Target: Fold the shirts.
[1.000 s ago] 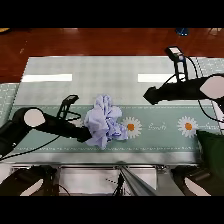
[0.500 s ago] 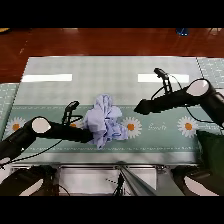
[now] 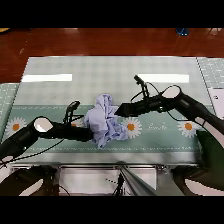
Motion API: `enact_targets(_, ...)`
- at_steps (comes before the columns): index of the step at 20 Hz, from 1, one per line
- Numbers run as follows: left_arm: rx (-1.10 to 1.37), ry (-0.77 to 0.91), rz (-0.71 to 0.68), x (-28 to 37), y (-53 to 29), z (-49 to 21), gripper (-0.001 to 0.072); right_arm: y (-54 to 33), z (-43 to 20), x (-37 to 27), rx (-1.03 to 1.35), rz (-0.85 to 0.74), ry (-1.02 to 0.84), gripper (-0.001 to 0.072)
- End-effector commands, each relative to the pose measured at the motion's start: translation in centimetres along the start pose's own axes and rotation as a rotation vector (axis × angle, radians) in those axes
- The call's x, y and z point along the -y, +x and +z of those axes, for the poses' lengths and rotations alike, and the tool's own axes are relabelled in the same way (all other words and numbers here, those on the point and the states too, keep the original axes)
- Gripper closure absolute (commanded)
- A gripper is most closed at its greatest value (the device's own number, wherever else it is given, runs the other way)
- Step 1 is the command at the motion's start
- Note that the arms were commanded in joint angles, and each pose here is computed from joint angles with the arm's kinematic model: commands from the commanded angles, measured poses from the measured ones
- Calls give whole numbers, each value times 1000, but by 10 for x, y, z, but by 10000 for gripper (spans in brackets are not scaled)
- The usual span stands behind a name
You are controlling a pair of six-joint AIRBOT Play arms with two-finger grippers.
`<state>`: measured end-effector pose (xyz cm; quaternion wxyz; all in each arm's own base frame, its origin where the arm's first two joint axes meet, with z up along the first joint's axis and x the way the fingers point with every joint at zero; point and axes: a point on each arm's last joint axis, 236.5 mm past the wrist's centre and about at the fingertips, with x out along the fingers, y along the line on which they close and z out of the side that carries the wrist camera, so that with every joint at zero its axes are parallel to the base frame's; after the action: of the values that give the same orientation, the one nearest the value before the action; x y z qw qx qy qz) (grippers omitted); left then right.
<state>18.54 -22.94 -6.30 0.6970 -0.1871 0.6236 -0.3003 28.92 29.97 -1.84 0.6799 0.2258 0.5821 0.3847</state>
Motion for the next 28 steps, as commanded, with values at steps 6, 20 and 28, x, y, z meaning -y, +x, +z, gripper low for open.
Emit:
enact_targets(6, 16, 125, -44, 27, -30, 12, 689, -22, 42, -11, 175, 10, -11, 687)
enact_targets(20, 1050, 670, 122, 236, -431, 110, 689, -379, 56, -232, 872, -232, -601, 687)
enact_targets(28, 799, 658, 136, 224, -397, 81, 688, -386, -11, -140, 530, -645, -393, 687)
